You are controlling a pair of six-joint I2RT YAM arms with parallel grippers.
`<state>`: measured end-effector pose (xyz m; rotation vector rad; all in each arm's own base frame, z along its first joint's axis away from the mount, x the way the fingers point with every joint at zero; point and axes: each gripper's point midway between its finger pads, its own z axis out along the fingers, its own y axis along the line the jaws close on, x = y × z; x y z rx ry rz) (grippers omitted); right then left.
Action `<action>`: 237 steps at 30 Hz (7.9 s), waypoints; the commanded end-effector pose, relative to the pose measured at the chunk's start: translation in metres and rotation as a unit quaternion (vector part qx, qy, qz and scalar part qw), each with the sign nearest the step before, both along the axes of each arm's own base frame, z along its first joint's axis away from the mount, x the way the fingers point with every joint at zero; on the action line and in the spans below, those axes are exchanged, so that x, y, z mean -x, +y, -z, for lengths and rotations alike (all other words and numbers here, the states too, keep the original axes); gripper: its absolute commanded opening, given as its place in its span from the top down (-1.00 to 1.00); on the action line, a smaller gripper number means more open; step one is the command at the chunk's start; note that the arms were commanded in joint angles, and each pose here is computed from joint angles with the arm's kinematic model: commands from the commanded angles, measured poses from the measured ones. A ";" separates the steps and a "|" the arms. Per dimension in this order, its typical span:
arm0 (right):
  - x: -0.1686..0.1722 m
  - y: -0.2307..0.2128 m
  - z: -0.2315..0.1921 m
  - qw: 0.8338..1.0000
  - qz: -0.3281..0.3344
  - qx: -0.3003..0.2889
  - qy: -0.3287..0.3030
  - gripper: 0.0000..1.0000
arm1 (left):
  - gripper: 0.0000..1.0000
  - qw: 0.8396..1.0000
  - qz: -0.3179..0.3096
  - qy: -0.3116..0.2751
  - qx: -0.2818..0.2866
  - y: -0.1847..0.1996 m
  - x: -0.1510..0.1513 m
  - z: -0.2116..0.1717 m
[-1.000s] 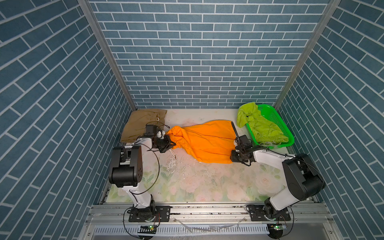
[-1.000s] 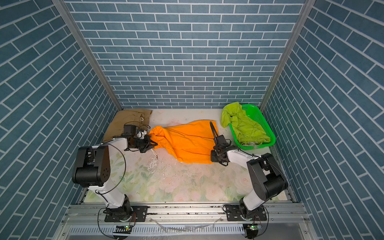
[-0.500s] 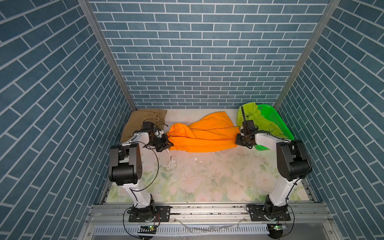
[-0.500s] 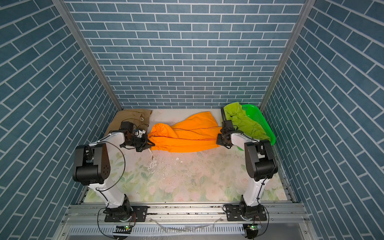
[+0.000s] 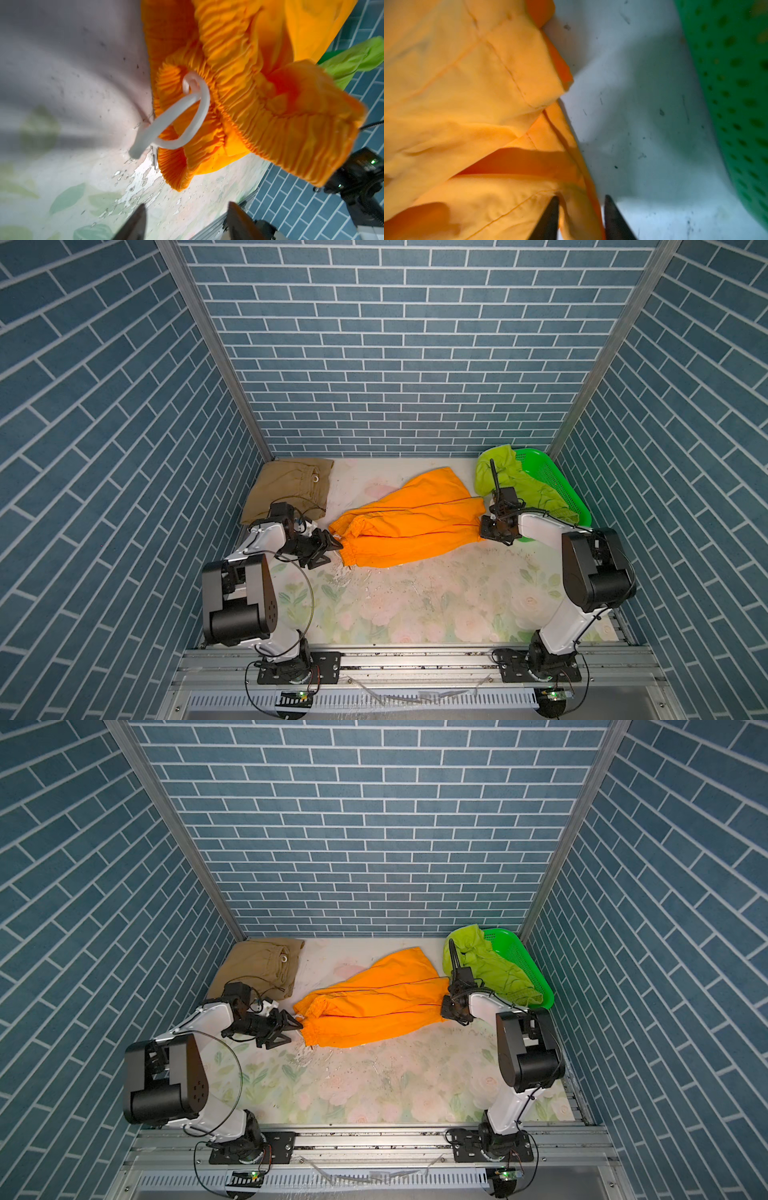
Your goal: Fold and stack the shorts
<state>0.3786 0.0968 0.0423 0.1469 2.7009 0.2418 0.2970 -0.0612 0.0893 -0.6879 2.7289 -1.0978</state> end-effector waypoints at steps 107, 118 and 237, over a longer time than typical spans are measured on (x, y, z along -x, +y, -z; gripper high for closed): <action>0.031 0.029 -0.028 0.986 -0.020 -0.160 -0.036 1.00 | -0.65 0.908 -0.028 -0.169 -0.381 0.075 -0.086 -0.046; 0.040 0.028 -0.008 0.987 -0.013 -0.157 -0.015 0.99 | -0.99 0.947 -0.125 -0.265 -0.130 0.032 -0.101 -0.104; -0.215 0.090 -0.023 0.968 -0.019 -0.227 -0.102 0.51 | -0.99 0.983 -0.028 -0.107 -0.144 -0.014 -0.022 0.055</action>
